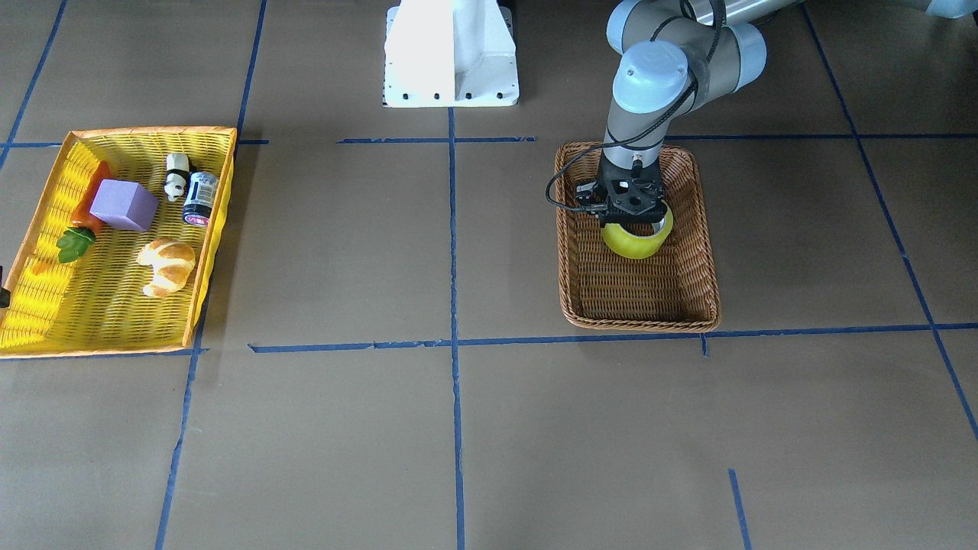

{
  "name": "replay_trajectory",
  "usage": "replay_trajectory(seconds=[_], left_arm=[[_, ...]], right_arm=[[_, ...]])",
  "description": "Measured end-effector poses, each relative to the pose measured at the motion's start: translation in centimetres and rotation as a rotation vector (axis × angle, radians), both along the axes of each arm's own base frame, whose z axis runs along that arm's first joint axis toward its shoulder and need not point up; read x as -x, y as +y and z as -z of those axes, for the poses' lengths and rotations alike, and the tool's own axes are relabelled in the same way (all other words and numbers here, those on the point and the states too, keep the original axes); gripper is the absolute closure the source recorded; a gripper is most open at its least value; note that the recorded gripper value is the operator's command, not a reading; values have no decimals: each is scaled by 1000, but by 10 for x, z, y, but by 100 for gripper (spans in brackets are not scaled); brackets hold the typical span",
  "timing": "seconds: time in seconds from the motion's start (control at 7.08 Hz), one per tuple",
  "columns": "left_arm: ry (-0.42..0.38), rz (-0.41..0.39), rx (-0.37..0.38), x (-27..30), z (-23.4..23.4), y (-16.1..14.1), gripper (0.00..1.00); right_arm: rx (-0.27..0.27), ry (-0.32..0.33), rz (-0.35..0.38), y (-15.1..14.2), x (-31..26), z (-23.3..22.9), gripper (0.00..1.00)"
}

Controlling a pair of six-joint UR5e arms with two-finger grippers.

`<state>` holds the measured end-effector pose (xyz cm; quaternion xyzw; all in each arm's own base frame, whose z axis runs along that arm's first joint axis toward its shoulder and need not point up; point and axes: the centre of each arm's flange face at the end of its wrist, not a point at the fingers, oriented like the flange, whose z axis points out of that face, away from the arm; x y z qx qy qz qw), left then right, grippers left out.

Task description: Move tape to another basket

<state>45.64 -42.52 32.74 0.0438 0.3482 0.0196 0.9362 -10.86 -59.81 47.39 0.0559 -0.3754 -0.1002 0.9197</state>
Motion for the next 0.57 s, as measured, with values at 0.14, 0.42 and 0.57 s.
replay_trajectory(seconds=[0.14,0.42,0.57], left_arm=[[0,17,5,11,0,-11,0],[16,16,48,59,1,-47,0],[4,-11,46,96,3,-67,0]], right_arm=[[-1,-1,0,0,0,0,0],[12,-2,-6,3,-5,-7,0],[24,-2,-18,7,-16,-17,0]])
